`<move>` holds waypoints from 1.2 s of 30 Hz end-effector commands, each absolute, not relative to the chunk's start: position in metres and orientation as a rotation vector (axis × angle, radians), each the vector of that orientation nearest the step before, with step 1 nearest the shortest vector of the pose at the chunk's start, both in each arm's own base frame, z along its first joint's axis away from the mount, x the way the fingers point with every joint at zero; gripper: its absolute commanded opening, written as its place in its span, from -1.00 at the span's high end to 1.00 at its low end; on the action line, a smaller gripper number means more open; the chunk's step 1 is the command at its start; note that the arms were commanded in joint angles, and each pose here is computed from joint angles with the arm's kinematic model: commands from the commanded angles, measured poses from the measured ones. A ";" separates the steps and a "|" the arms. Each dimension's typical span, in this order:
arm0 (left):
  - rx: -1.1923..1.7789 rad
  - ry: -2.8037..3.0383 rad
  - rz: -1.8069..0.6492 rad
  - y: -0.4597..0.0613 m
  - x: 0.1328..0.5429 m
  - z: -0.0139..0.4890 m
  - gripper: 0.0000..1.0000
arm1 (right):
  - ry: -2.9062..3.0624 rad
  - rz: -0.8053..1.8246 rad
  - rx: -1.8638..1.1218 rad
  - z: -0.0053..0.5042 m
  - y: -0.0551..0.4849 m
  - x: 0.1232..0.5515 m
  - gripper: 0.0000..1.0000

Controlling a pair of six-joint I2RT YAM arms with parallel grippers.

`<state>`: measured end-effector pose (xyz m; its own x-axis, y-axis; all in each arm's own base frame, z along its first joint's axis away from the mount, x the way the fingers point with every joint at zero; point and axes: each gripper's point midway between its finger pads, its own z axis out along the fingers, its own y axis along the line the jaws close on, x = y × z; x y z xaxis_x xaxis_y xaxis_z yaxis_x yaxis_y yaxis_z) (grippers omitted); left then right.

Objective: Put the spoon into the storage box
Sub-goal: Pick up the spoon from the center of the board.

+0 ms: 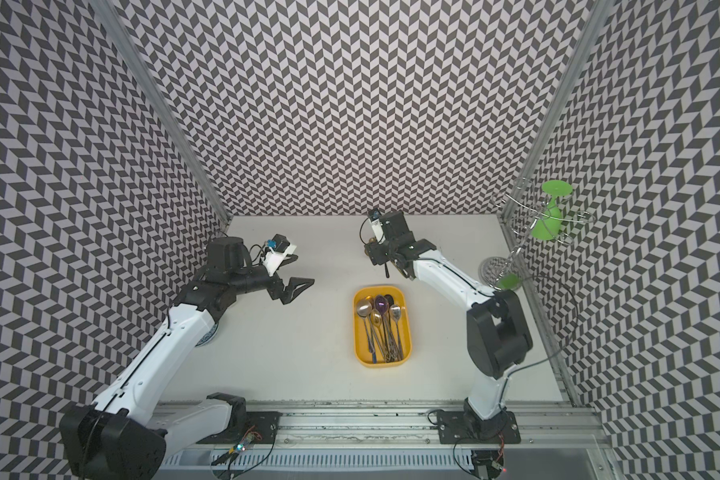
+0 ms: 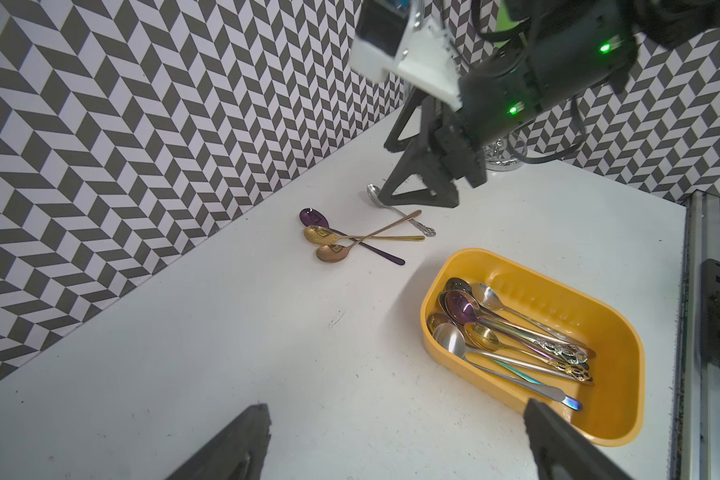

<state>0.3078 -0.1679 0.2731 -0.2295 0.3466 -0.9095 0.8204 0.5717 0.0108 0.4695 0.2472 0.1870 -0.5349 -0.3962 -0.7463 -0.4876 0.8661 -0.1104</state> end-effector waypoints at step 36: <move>0.926 1.765 -0.618 -0.161 0.305 0.287 -0.98 | 2.698 0.120 -0.758 0.014 0.224 0.509 0.36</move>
